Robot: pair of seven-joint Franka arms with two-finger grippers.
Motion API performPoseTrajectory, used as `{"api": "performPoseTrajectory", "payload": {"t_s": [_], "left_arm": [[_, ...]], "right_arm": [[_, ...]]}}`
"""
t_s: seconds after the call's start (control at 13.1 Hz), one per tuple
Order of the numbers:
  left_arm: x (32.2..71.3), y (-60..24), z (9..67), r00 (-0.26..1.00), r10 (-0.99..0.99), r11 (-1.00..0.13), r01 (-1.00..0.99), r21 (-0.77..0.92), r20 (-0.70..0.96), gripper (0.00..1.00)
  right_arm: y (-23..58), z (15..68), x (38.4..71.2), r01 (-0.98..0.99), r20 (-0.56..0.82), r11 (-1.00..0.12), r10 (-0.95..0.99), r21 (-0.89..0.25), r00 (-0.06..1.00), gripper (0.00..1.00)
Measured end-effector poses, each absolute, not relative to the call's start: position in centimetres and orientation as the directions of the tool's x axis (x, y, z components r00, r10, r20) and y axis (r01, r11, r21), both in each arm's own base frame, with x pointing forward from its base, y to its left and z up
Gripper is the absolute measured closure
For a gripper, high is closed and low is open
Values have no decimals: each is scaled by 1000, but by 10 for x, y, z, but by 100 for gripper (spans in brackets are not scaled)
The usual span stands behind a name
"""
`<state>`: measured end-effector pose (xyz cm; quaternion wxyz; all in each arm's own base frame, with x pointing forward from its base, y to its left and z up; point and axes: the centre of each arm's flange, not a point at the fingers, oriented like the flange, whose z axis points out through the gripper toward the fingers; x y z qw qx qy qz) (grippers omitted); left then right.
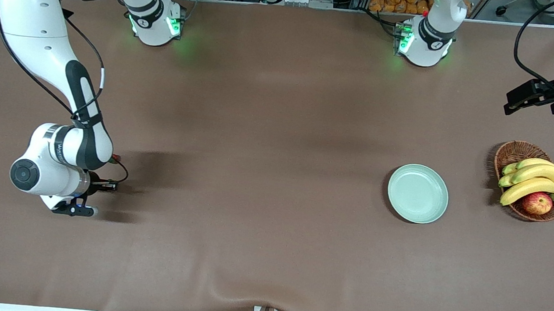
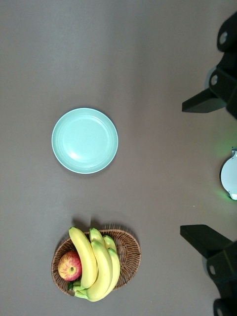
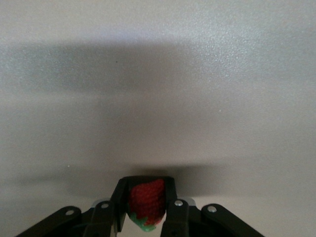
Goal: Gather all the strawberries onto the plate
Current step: 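Set the strawberry mid-table with the right gripper while the left gripper approaches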
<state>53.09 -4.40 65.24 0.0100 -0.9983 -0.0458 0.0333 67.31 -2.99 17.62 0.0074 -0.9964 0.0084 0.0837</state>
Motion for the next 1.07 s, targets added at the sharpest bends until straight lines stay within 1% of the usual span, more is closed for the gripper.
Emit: {"api": "performPoseTrajectory", "payload": {"t_s": [0.15, 0.31, 0.38, 0.53, 0.61, 0.76, 0.92, 1.07], "left_arm": [[531, -44, 652, 994, 92, -996, 90, -23, -66, 0], [531, -46, 651, 994, 89, -996, 87, -23, -68, 0], [532, -48, 648, 994, 85, -996, 84, -24, -74, 0], [537, -52, 626, 993, 78, -997, 76, -26, -89, 0], [542, -52, 608, 993, 77, -997, 75, -26, -93, 0], [550, -53, 576, 992, 76, -997, 74, -26, -101, 0], [554, -60, 554, 993, 63, -998, 61, -23, -98, 0], [556, -83, 525, 996, 23, -1000, 22, -18, -83, 0]], "right_arm": [[-20, 184, 679, -3, -146, -1000, -1, -17, 989, 66], [17, 210, 694, 15, -96, -998, 20, -53, 995, 66], [46, 225, 699, -8, -80, -995, 0, -103, 997, 66], [118, 242, 696, -75, -91, -974, -57, -213, 994, 66], [160, 243, 688, -107, -115, -961, -80, -255, 990, 66], [253, 243, 660, -166, -182, -933, -112, -320, 977, 66], [345, 243, 621, -203, -237, -908, -120, -367, 964, 66], [409, 238, 587, -202, -234, -890, -112, -409, 966, 66]]}}
